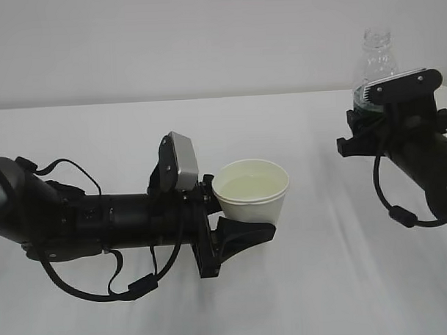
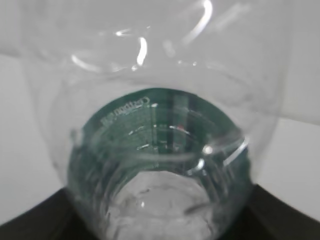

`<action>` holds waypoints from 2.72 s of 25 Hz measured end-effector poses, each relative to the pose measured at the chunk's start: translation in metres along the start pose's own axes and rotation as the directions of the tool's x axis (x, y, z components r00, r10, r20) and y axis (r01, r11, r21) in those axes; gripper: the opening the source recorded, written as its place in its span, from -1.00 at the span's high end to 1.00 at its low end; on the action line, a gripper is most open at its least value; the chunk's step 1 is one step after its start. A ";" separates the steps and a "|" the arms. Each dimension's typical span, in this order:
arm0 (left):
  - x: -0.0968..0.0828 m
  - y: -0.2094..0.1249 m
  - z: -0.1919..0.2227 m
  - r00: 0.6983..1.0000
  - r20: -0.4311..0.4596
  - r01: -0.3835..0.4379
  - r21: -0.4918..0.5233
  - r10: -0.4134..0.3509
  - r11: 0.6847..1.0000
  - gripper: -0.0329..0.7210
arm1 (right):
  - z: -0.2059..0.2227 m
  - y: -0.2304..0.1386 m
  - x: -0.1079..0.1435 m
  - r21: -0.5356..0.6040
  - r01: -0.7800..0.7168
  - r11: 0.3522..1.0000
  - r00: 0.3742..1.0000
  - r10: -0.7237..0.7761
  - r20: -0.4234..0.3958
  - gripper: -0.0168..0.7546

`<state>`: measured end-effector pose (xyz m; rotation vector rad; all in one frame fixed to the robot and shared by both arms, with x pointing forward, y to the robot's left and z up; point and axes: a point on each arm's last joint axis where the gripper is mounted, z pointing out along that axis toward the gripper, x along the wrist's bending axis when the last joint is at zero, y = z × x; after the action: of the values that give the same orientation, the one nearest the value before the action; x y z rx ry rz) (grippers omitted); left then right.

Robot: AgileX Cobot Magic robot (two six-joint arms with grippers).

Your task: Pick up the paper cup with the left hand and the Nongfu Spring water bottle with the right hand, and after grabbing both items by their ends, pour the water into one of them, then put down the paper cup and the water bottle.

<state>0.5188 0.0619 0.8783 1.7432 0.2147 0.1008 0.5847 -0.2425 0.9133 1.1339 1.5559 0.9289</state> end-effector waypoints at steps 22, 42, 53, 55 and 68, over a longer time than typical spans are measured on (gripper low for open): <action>0.001 0.000 0.000 1.000 -0.009 0.002 -0.004 -0.003 1.000 -0.28 | 0.012 -0.034 0.010 0.035 -0.188 0.982 0.982 0.188 0.000 -0.20; 0.020 0.007 -0.003 0.974 -0.226 -0.030 -0.070 0.014 0.997 -0.28 | 0.013 -0.035 0.010 0.024 -0.187 0.982 0.982 0.187 0.001 -0.20; 0.045 0.007 -0.020 0.919 -0.392 -0.018 -0.104 -0.024 0.994 -0.27 | 0.013 -0.034 0.010 0.024 -0.186 0.982 0.983 0.186 -0.001 -0.20; 0.051 0.007 -0.025 0.908 -0.417 -0.015 -0.107 -0.031 0.994 -0.27 | 0.013 -0.034 0.010 0.024 -0.186 0.982 0.983 0.186 -0.001 -0.20; 0.086 0.002 -0.066 0.829 -0.555 0.003 -0.122 -0.070 0.992 -0.27 | 0.013 -0.034 0.010 0.024 -0.186 0.982 0.983 0.186 -0.001 -0.20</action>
<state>0.5908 0.1422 0.8873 1.5526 0.6598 0.5919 0.5882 -0.2418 0.8754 1.3122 1.4846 1.0379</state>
